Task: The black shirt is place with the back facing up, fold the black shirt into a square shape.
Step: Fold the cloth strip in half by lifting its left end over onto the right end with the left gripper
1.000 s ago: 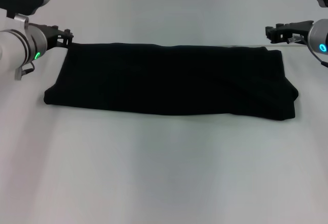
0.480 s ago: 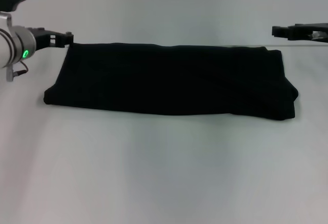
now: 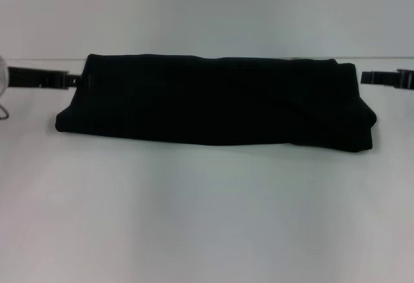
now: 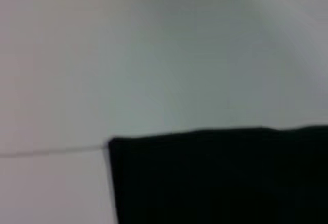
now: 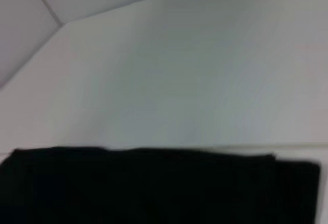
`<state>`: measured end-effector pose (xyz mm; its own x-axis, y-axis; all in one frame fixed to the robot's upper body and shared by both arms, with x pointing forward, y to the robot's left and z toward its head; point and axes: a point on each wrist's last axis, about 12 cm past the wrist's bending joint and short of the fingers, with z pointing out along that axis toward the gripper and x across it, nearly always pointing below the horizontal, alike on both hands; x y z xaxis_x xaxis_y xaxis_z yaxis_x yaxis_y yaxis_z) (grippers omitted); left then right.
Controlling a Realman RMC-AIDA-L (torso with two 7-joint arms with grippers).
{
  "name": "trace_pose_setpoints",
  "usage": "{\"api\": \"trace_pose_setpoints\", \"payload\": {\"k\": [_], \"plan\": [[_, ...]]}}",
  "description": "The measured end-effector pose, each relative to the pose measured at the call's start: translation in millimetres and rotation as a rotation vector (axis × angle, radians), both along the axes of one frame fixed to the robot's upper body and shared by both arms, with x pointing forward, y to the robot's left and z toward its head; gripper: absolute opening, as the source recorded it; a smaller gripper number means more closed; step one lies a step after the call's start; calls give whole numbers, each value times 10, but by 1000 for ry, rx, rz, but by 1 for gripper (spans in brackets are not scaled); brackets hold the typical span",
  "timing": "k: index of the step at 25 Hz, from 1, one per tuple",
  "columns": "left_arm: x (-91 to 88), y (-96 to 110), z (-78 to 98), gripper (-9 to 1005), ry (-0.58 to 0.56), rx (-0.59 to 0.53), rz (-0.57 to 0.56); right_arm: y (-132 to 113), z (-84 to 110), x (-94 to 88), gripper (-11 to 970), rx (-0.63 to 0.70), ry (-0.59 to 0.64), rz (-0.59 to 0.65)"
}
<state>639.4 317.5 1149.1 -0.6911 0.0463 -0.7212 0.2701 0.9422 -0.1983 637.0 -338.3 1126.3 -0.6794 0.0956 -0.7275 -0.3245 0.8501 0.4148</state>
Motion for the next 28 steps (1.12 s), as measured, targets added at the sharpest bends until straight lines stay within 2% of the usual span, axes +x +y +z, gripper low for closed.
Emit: {"api": "trace_pose_setpoints", "payload": {"k": [6, 13, 15, 16, 28], "plan": [[-178, 125, -92, 908, 72, -12, -6, -97, -69, -191, 702, 82, 29, 16], [-257, 241, -242, 909, 103, -21, 76, -124, -115, -236, 699, 100, 28, 3], [-260, 247, -275, 909, 106, -22, 87, -120, -125, -232, 699, 94, 26, 0], [-254, 229, -364, 909, 116, -28, 103, -113, -134, -233, 699, 92, 25, 0], [-133, 56, -450, 909, 113, -25, 90, -101, -179, -251, 699, 83, 31, -1]]}}
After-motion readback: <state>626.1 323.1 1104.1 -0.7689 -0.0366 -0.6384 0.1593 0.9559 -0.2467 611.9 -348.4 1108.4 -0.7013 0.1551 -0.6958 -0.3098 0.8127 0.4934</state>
